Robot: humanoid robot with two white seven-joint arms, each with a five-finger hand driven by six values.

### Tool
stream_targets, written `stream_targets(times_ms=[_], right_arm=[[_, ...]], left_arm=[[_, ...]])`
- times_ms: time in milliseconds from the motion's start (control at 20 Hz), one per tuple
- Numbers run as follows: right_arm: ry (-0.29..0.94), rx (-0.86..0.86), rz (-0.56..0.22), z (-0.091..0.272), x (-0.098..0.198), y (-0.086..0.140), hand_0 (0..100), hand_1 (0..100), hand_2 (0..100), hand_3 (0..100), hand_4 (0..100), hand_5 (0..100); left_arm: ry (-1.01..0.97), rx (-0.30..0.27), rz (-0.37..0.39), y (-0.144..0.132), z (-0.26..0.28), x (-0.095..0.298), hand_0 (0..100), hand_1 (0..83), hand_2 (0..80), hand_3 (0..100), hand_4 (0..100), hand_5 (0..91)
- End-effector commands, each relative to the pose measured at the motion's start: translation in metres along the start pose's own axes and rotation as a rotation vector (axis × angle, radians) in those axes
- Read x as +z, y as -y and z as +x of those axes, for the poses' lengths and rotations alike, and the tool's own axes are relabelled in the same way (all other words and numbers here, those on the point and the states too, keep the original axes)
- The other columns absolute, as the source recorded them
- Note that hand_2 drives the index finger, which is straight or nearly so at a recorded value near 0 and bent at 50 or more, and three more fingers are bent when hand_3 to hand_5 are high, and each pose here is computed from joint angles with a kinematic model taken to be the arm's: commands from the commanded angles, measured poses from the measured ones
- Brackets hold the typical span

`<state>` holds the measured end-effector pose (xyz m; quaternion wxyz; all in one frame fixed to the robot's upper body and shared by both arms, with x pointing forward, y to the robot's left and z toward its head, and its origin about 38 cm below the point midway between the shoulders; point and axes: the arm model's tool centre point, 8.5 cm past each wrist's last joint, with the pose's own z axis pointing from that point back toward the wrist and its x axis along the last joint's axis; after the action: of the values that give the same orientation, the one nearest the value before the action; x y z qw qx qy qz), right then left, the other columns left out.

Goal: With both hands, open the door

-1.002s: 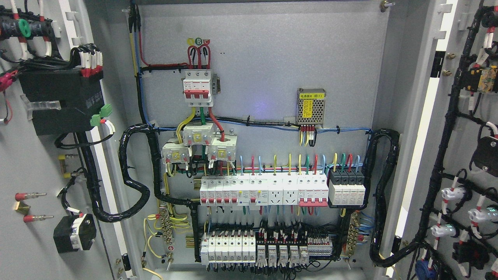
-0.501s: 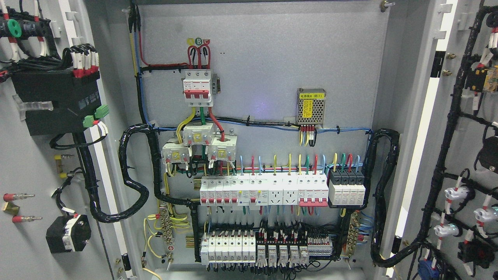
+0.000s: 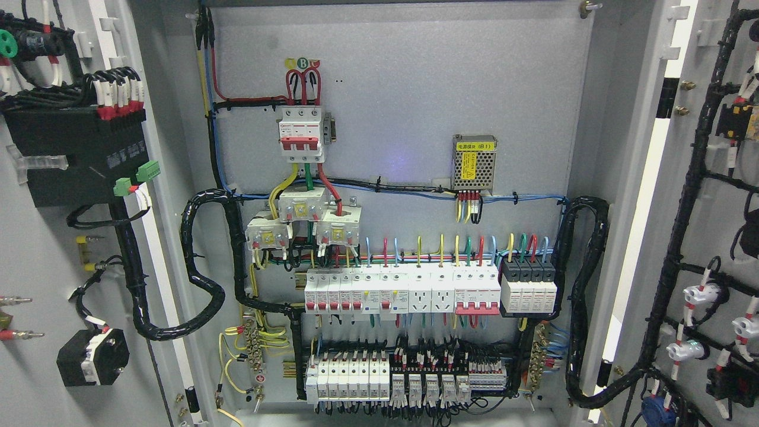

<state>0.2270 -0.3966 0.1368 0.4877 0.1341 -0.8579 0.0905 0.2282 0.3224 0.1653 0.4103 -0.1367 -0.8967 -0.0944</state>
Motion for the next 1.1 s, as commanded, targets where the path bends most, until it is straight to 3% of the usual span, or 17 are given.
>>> stream_targets(times_ms=[0, 601, 1052], right_arm=[[-0.01, 0.076, -0.027, 0.006, 0.007, 0.027, 0, 0, 0, 0, 0, 0], [-0.047, 0.123, 0.012, 0.009, 0.01, 0.042, 0, 0, 0, 0, 0, 0], [-0.032, 0.103, 0.032, 0.016, 0.004, 0.05, 0, 0, 0, 0, 0, 0]], left_arm=[[0.311, -0.132, 0.041, -0.022, 0.036, 0.009, 0, 0.0, 0.0, 0, 3, 0.0], [0.352, -0.156, 0.119, -0.044, 0.045, 0.016, 0, 0.0, 0.0, 0, 3, 0.0], [0.366, -0.209, 0.14, -0.056, 0.057, 0.019, 0, 0.0, 0.0, 0, 3, 0.0]])
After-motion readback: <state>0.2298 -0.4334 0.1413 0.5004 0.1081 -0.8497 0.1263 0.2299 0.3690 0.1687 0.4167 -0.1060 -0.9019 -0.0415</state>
